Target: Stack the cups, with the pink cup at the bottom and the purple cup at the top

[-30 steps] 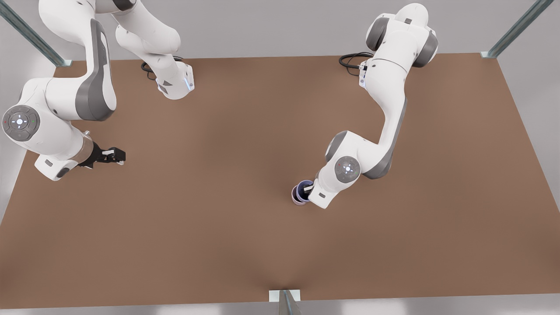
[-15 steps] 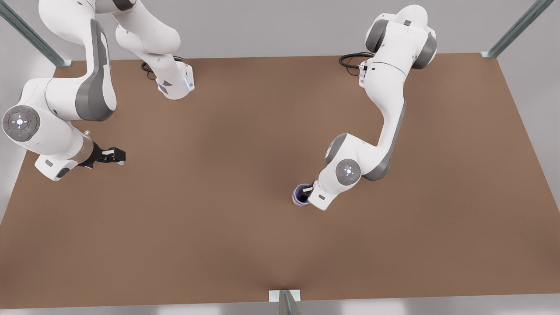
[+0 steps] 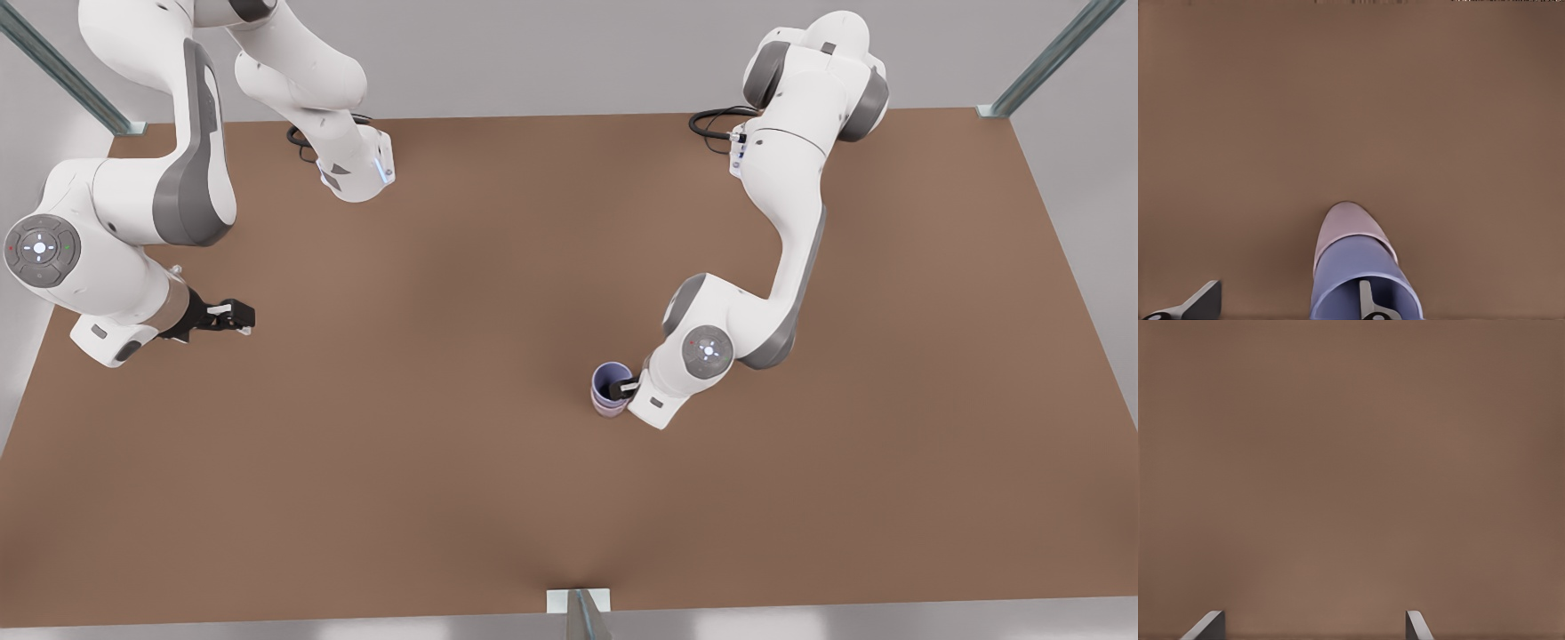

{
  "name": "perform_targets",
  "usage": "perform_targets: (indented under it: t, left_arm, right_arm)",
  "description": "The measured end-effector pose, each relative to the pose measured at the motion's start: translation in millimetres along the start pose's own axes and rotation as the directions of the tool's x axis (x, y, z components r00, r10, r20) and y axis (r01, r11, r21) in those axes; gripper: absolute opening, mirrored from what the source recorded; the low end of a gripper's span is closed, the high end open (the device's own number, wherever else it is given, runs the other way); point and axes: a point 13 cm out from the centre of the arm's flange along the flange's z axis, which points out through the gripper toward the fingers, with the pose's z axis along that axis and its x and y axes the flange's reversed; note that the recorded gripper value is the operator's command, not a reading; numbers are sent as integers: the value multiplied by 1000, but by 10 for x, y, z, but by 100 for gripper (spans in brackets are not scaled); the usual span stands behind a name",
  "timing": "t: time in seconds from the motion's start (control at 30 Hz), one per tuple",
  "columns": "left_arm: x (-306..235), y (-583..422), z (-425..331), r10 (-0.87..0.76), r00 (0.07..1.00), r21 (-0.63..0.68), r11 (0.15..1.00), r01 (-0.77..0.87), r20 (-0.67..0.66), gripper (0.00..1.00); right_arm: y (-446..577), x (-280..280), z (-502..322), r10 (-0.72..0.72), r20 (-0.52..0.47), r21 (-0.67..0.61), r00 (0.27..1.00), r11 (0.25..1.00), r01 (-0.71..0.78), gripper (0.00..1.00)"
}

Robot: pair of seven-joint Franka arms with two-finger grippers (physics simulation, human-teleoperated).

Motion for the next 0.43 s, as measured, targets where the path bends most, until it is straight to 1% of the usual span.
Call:
perform_targets:
  t: [0.07, 0.1, 0.13, 0.2, 0.27, 0.33, 0.43]
  left_arm:
    - [-36, 16, -160, -2, 1000, 5, 1000, 2, 18, 100]
    - [-68, 57, -398, 0, 999, 3, 1000, 0, 39, 100]
    - [-183, 219, -793, -8, 998, 1, 1000, 8, 69, 100]
    - [-500, 1005, -1657, -56, 991, -23, 998, 59, 121, 100]
    - [-629, 1874, -2251, -86, 986, -81, 992, 98, 140, 100]
    - [-387, 2596, -2579, -99, 988, -133, 985, 114, 120, 100]
    - [-119, 2884, -2652, -39, 996, -182, 982, 52, 75, 100]
  right_arm:
    - [0, 0, 0, -1, 0, 0, 1000, 1000, 1, 100]
    - [0, 0, 0, -1, 0, 0, 1000, 1000, 1, 100]
    - [0, 0, 1, -1, 0, 0, 1000, 1000, 1, 100]
    - [3, -2, -8, -2, 1, 1, 1000, 1000, 2, 100]
    - [12, -3, -15, -3, 3, 3, 1000, 1000, 3, 100]
    - [9, -2, -16, -2, 3, 3, 1000, 1000, 2, 100]
    - [-1, 1, -15, -1, 2, 2, 1000, 1000, 1, 100]
